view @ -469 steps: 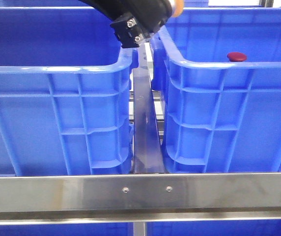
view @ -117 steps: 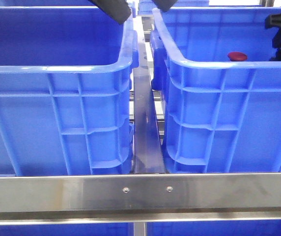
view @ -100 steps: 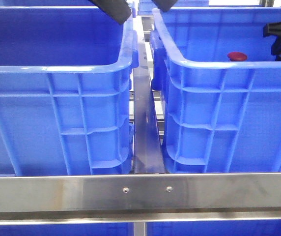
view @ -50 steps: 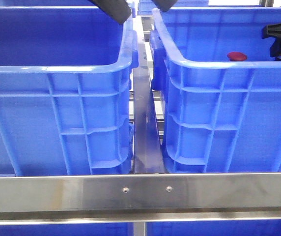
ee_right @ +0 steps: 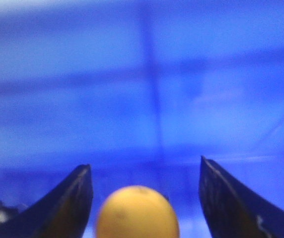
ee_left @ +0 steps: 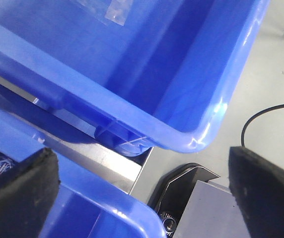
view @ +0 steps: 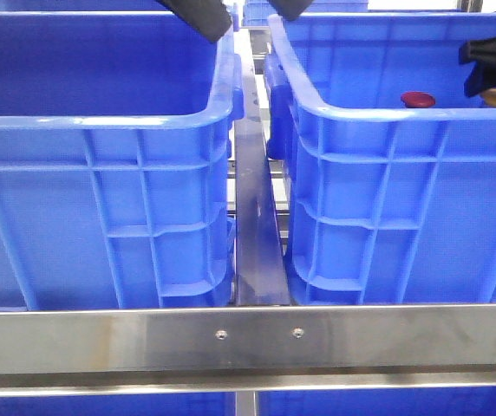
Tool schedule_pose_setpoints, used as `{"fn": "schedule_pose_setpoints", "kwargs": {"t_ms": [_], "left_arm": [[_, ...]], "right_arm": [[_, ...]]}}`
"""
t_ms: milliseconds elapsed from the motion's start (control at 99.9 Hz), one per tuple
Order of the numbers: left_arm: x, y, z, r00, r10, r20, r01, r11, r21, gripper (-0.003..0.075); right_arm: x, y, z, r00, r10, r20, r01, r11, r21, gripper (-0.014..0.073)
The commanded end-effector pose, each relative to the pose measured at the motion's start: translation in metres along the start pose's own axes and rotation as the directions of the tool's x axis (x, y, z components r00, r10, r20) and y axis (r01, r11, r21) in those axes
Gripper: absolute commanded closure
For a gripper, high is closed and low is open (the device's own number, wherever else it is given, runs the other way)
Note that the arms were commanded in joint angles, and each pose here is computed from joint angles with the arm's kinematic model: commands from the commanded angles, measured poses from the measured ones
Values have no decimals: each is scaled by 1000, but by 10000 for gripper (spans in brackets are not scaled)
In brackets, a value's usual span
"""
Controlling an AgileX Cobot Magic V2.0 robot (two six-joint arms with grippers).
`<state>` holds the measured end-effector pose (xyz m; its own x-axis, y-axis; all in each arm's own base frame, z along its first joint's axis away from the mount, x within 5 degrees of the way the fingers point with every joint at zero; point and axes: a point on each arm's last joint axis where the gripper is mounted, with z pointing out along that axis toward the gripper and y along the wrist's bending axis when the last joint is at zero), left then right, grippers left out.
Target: Pick red and yellow buttons and place in box
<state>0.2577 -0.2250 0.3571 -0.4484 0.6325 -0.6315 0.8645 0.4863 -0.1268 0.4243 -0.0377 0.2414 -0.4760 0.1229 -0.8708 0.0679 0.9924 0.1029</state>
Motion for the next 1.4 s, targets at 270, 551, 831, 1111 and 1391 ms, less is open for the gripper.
{"fn": "schedule_pose_setpoints", "kwargs": {"t_ms": [270,551,831,1111,1391], "left_arm": [[-13,-10,-24,993,15,116,-14,1000,-10,82],[-14,-10,-24,993,15,117,-14,1000,-10,82],[-14,-10,-24,993,15,117,-14,1000,-10,82],[-14,-10,-24,993,15,117,-14,1000,-10,82],[-16,-9,-24,990,16,139,-13,1000,-22,82]], "right_arm": [[-35,8,-85,988,-15,155,18,1000,-21,116],[-4,13,-157,984,-17,180,21,1000,-23,501],[31,22,-228,966,-25,258,49,995,-87,664],[83,26,-286,929,-33,370,78,991,-108,664],[127,27,-324,857,-42,514,111,988,-105,663]]}}
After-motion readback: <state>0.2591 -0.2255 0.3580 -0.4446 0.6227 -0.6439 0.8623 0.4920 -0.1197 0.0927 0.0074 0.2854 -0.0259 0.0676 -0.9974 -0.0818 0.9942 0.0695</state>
